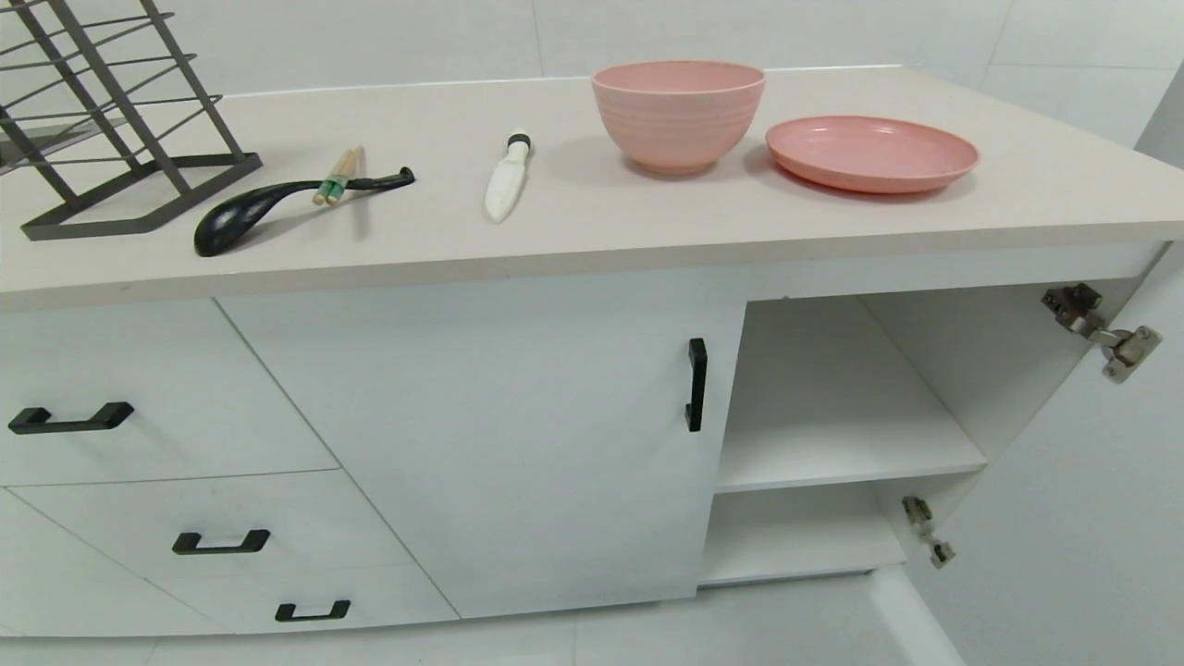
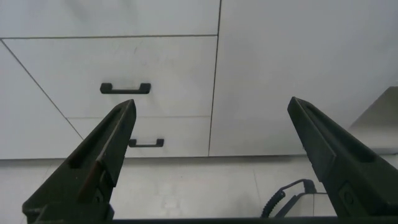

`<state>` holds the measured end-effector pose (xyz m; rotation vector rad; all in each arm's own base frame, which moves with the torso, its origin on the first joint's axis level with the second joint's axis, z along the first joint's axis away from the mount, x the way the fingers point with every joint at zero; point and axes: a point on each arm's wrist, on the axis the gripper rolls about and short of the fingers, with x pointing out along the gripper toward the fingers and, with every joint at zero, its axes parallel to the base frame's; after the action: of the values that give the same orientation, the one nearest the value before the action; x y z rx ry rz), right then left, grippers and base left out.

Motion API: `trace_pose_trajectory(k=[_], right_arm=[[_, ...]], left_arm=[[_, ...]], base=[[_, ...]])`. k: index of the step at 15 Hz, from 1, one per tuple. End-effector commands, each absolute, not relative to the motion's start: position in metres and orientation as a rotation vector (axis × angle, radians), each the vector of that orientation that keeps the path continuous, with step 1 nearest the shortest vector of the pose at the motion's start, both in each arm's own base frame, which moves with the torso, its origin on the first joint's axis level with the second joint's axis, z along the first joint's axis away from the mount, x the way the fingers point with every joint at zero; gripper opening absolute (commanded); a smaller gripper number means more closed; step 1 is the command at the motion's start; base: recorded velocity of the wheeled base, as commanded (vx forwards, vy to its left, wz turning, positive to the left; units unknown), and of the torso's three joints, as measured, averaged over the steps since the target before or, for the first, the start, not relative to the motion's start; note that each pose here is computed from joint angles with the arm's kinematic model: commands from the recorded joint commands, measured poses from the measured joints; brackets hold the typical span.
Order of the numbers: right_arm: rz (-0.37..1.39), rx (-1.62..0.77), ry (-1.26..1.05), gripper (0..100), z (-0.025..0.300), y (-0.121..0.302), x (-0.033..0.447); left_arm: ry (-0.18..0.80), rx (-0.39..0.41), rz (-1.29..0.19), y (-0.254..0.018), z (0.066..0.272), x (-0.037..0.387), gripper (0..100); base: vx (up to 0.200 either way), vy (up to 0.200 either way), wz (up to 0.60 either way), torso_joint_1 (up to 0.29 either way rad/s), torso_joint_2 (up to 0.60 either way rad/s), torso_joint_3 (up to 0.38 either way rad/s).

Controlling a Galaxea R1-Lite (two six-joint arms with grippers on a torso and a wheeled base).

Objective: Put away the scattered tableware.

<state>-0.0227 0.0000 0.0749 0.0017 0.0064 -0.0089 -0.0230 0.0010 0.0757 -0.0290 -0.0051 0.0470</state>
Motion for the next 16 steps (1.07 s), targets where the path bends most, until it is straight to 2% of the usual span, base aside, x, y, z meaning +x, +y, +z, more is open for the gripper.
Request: trace_pose_trajectory(k=[1,6,13,16], right_arm=[[-0.009,0.002,0.006,100,0.0749,0.0000,-0.0228],[-0.009,0.002,0.005,100,0.0750,0.0000,-0.0228],[-0.011,0.003,0.005,100,0.0750,0.0000,-0.0228],[-0.011,0.003,0.005,100,0.0750,0.0000,-0.0228]], left_arm=[[-0.005,-0.029,0.047,0.0009,0.0760,-0.0228,100],[-0.005,-0.025,0.047,0.0009,0.0760,-0.0228,100],[-0.005,-0.025,0.047,0.0009,0.0760,-0.0228,100],[-0.005,-0.028,0.047,0.0009,0.0760,-0.0228,100]], base=[[0.000,0.000,0.00,0.119,-0.18,-0.027],[0.000,0.000,0.00,0.225,-0.15,-0.141],[0.000,0.000,0.00,0.215,-0.57,-0.208],[0.000,0.000,0.00,0.111,-0.48,-0.220]])
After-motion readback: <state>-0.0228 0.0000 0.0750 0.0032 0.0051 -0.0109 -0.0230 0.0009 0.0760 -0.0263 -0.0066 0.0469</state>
